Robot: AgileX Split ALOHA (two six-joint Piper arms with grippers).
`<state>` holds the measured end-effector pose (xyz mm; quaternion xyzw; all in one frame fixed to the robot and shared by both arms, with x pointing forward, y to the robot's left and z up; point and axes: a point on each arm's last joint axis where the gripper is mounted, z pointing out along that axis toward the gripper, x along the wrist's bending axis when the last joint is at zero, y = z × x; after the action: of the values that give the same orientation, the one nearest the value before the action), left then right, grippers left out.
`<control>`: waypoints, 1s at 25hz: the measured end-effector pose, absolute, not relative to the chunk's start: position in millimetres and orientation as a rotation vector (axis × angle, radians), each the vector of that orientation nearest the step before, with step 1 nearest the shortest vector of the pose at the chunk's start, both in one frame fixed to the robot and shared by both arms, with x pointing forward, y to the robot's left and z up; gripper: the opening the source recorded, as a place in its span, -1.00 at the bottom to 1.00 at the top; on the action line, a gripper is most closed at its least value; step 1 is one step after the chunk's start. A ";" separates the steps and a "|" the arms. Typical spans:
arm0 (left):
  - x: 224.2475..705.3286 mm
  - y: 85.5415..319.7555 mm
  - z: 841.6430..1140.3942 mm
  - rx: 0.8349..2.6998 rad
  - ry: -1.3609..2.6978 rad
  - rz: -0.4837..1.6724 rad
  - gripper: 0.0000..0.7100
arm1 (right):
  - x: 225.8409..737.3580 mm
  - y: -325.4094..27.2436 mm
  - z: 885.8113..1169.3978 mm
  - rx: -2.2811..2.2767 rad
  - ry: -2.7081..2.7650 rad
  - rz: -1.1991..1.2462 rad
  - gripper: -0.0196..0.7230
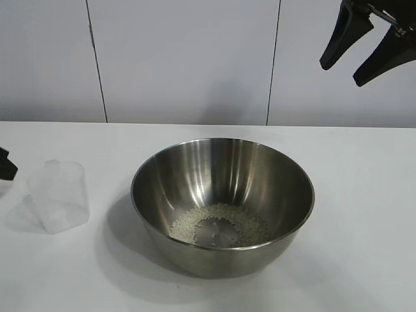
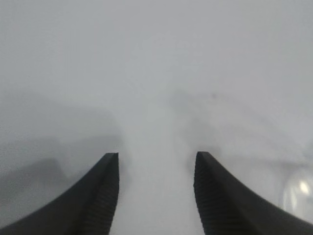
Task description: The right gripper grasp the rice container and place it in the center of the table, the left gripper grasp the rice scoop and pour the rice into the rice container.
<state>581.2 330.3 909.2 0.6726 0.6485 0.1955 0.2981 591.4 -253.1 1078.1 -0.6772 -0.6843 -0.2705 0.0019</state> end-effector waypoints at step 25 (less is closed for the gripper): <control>622.6 274.7 1072.1 1.610 1.218 -0.264 0.00 | 592.0 -253.0 1078.4 -2.128 -2.144 -0.861 0.05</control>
<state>622.6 274.7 1072.1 0.6731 0.5091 -0.1102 0.5249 592.0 -253.0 1078.4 -0.6775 -0.6825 -0.2741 0.0003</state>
